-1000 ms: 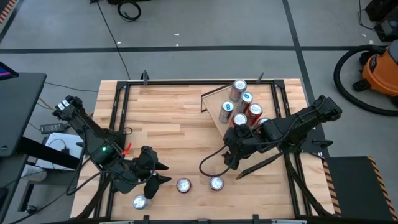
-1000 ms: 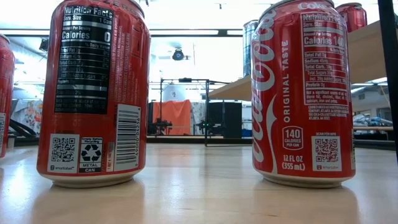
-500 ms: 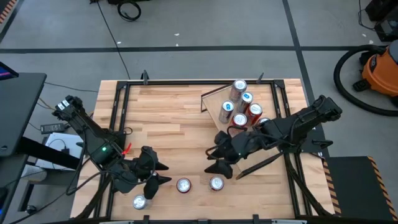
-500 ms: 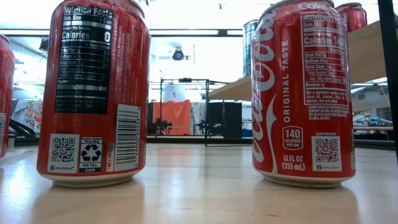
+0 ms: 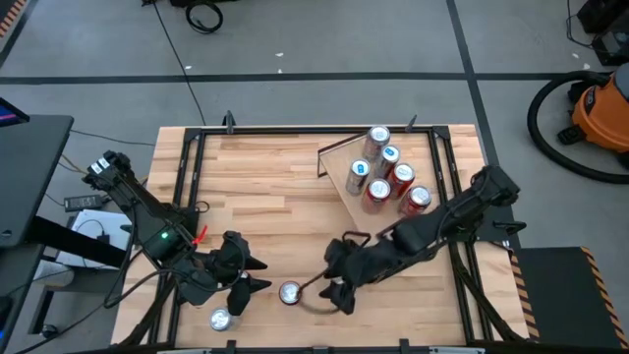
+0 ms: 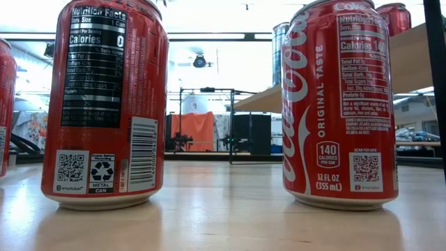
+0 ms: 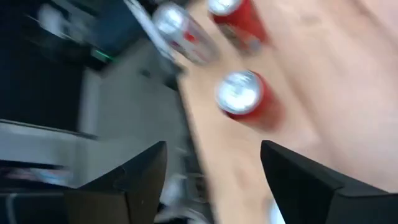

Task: Place canned beverage on shelf
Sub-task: Put the top left red soda can on the shelf

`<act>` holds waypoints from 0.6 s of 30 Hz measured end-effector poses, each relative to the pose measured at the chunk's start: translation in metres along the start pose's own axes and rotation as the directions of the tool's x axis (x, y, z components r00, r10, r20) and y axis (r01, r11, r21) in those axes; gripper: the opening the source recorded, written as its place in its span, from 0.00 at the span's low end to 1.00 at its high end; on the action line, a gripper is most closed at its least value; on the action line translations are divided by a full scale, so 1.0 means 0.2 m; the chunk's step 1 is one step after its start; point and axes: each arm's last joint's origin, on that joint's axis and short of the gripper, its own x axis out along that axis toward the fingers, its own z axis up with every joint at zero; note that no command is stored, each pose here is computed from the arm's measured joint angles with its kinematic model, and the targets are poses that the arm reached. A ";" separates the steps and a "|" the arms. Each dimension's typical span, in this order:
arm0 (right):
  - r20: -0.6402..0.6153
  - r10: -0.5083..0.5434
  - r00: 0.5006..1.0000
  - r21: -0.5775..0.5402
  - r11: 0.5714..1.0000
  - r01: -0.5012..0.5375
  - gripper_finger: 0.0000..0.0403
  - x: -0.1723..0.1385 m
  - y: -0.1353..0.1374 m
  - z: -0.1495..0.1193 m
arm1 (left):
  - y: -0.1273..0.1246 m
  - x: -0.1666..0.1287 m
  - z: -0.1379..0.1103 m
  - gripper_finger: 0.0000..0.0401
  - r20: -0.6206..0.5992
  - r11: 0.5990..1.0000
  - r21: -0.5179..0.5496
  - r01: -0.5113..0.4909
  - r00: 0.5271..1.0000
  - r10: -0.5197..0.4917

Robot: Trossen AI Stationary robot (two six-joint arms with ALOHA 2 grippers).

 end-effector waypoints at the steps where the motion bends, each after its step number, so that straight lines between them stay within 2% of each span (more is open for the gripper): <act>1: -0.018 -0.046 0.999 -0.027 0.999 0.046 0.66 0.01 0.01 -0.01 | 0.00 0.00 0.00 0.61 0.000 1.000 0.000 0.000 1.000 0.000; 4: -0.072 -0.204 0.976 -0.139 0.971 0.193 0.66 0.03 0.05 -0.03 | 0.00 0.00 0.00 0.61 0.000 1.000 0.000 0.000 1.000 0.000; 8: -0.121 -0.363 0.924 -0.312 0.897 0.312 0.65 0.09 0.08 -0.06 | 0.00 0.00 0.00 0.61 0.000 1.000 0.000 0.000 1.000 0.000; 10: -0.142 -0.392 0.909 -0.368 0.873 0.319 0.65 0.15 0.09 -0.07 | 0.00 0.00 0.00 0.61 0.000 1.000 0.000 0.000 1.000 0.000; 12: -0.173 -0.396 0.902 -0.394 0.867 0.305 0.66 0.19 0.09 -0.08 | 0.00 0.00 0.00 0.61 0.000 1.000 0.000 0.000 1.000 0.000; 18: -0.260 -0.355 0.898 -0.389 0.890 0.239 0.74 0.26 0.07 -0.08 | 0.00 0.00 0.00 0.61 0.000 1.000 0.000 -0.001 1.000 0.001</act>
